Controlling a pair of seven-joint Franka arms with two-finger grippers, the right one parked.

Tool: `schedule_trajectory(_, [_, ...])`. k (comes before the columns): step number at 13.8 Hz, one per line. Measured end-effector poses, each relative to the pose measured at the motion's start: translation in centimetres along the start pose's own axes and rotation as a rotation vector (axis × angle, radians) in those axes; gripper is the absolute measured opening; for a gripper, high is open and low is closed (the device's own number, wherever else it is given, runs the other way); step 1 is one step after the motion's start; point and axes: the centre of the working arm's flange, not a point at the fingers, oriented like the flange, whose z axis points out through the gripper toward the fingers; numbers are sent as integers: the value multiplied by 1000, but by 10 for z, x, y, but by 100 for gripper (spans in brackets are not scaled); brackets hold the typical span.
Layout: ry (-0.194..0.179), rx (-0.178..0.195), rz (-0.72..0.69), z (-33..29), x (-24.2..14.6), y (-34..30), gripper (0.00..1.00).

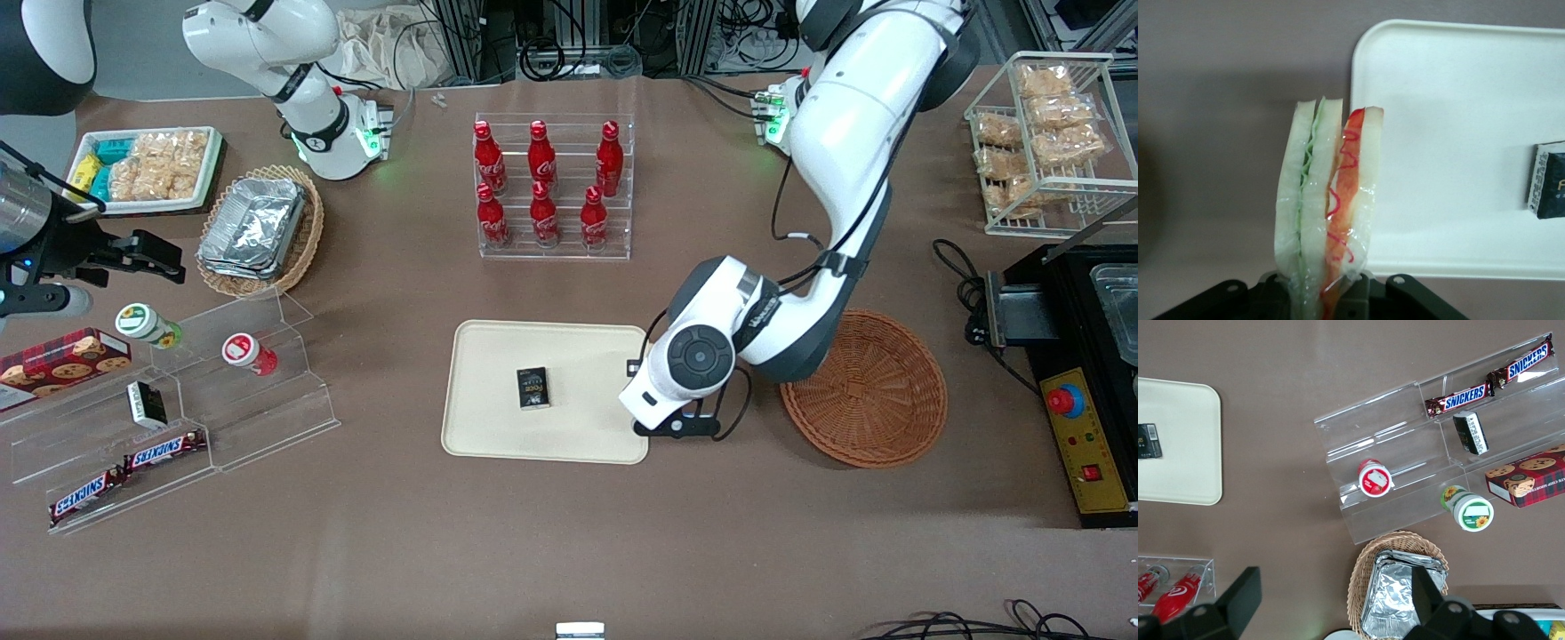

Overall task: Place sandwich from basket to tray
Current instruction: 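Carry the held sandwich with the left gripper over the cream tray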

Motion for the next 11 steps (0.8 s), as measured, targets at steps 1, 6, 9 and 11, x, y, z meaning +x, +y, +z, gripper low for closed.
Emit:
schedule_trajectory(1, [3,-6,10,11,0,8,20])
schedule_trajectory(6, [21,-29,25,38,-1,37,20])
schedule_trajectory(9, [30,-32,13,66,1,55,20])
schedule_trajectory(11, [48,-37,2,65,7,53,20])
